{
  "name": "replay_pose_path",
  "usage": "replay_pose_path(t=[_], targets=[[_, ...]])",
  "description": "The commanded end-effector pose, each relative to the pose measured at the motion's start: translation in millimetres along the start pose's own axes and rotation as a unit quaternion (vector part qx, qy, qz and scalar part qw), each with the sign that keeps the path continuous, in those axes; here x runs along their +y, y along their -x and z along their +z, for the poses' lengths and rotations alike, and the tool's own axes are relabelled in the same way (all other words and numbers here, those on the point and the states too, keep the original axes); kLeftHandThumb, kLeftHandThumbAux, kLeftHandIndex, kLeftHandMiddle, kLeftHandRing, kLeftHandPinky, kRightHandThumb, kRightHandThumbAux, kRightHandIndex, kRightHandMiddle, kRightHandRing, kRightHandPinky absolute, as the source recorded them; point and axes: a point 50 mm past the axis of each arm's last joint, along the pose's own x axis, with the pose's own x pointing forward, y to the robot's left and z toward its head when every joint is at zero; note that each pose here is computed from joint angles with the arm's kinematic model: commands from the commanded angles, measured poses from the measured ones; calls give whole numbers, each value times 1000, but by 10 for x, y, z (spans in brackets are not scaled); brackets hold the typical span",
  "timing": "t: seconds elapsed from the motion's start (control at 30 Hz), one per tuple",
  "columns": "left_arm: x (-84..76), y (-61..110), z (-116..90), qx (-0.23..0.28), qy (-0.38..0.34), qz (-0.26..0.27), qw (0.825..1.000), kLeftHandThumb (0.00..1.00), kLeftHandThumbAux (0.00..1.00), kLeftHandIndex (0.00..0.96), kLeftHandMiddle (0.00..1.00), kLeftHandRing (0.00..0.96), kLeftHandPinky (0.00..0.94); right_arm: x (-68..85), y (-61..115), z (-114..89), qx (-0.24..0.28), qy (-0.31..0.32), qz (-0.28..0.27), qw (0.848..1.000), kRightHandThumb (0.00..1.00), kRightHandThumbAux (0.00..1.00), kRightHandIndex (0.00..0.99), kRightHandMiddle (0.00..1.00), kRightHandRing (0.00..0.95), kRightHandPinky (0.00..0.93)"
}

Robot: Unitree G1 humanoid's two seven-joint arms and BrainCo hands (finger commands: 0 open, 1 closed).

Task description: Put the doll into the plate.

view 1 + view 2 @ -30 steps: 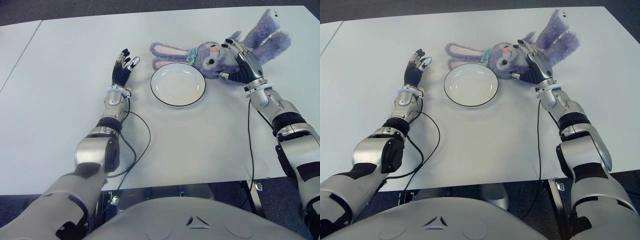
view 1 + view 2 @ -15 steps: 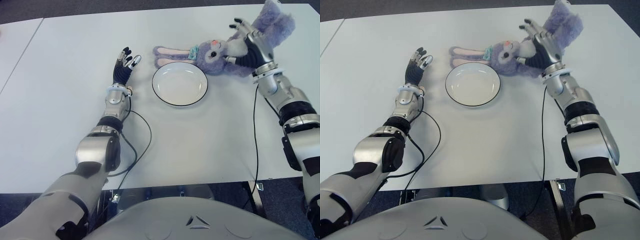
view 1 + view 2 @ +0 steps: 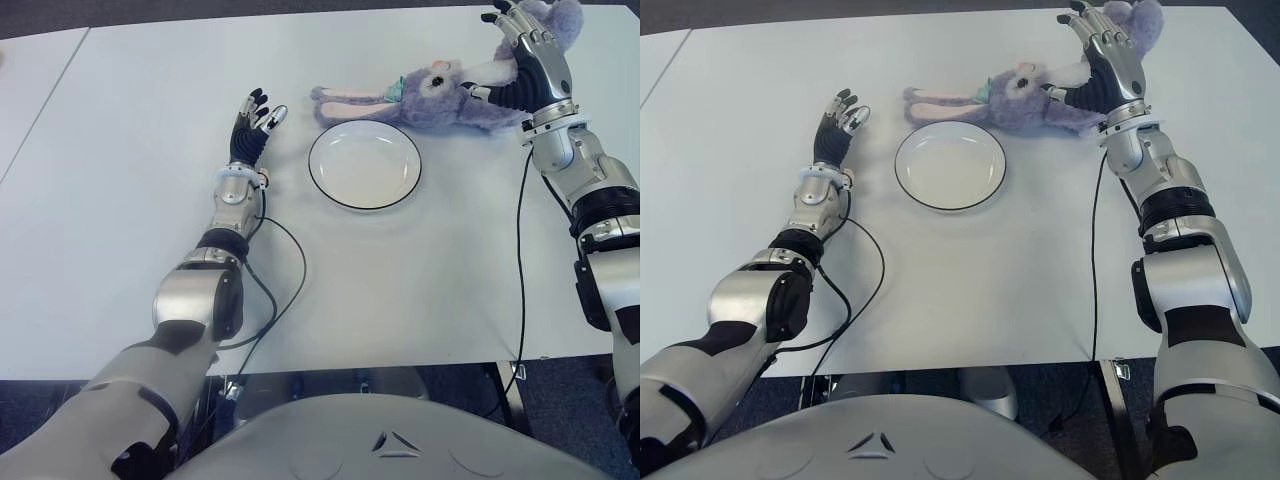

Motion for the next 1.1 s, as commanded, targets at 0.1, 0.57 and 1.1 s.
replay_pose_path(t=[0.1, 0.57, 1.1], targets=[[-111, 863, -1209, 281, 6, -4, 960, 0, 501, 89, 111, 111, 116, 10, 82, -108, 19, 20, 29, 999, 286, 737, 128, 68, 89, 137], [-116, 866, -1218, 288, 5, -6, 957, 0, 498, 77, 103, 105, 110, -80, 112, -210, 8, 87, 97, 991, 297, 732, 107, 43, 72, 139], [-122, 863, -1217, 290, 9, -7, 957, 0, 519, 77, 105, 111, 114, -96, 147, -320, 44, 106, 166, 979, 201, 685, 65, 6, 40, 130]])
